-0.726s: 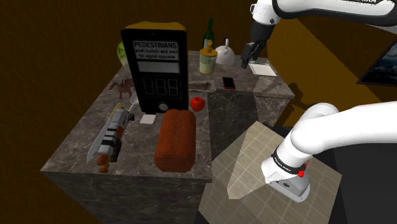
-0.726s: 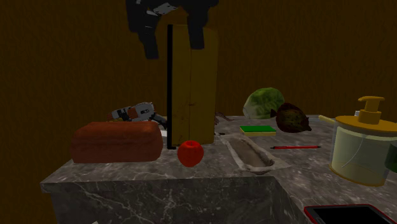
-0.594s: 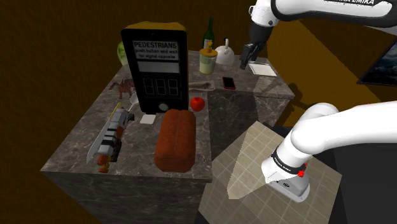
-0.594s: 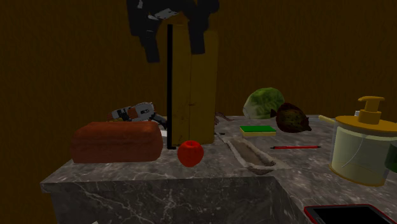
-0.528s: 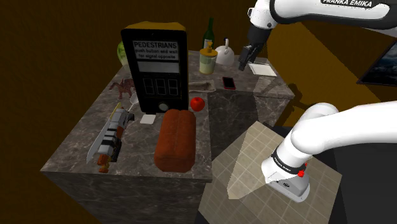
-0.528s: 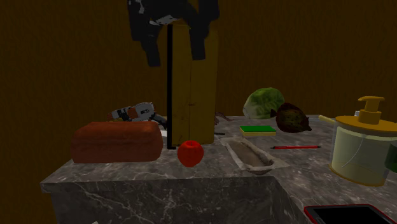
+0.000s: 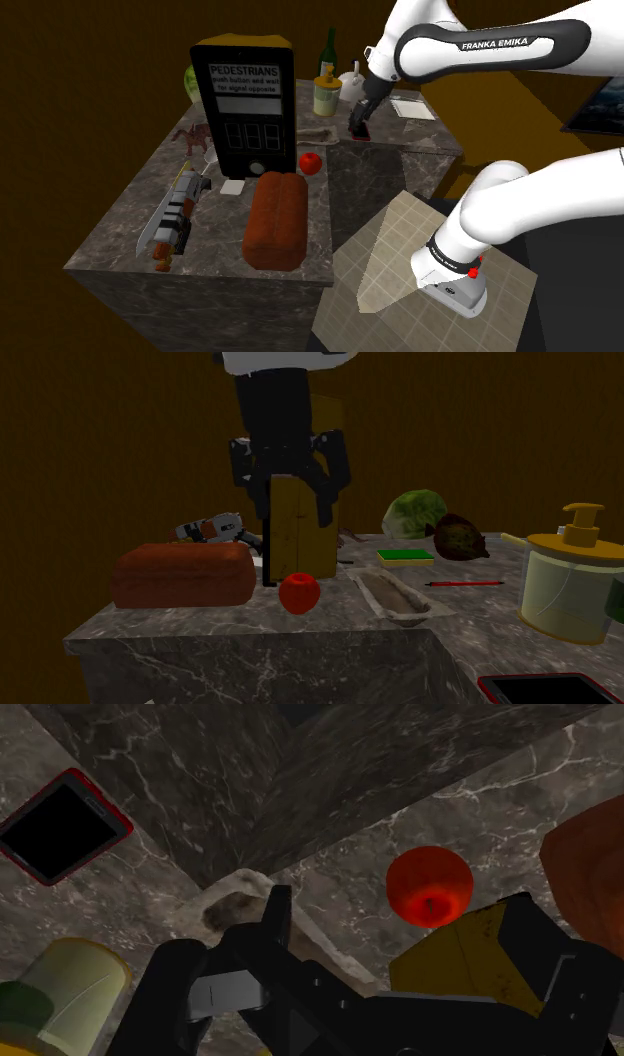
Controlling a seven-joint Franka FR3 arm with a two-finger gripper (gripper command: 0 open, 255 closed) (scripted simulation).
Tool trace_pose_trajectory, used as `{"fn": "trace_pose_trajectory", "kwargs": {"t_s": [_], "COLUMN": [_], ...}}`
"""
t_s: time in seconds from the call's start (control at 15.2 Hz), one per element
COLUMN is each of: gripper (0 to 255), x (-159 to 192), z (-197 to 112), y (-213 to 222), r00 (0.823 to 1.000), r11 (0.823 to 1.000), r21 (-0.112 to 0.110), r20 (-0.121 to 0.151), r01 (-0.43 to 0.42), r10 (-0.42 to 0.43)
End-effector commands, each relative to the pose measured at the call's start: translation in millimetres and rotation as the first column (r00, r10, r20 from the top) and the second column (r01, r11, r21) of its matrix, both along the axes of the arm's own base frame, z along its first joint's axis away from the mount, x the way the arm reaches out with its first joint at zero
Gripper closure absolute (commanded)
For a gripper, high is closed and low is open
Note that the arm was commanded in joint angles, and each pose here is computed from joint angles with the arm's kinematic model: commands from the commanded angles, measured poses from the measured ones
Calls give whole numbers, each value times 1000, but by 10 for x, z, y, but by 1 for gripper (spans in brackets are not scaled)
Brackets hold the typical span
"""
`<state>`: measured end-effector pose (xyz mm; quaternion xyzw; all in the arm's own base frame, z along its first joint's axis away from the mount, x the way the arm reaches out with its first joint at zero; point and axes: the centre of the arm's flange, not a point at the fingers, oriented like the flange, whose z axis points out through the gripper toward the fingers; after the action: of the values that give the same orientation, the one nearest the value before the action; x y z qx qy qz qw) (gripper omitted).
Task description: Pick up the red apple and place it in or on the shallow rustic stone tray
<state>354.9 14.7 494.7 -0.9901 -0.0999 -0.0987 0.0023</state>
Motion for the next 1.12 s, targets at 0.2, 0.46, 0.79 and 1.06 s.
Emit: {"fn": "trace_pose_trajectory", "kwargs": {"t_s": [0.2, 0.46, 0.79, 1.06], "gripper": [0, 0, 0, 0], "x": [295, 528, 776, 848], "z": [-508, -891, -1285, -1479], "y": [187, 352, 547, 591], "r00": [995, 985, 971, 971], "r11": [996, 988, 976, 976], "r21": [54, 93, 126, 126], "r20": [72, 127, 182, 182], "r01": [-68, -125, -180, -180], "r10": [64, 113, 155, 155]}}
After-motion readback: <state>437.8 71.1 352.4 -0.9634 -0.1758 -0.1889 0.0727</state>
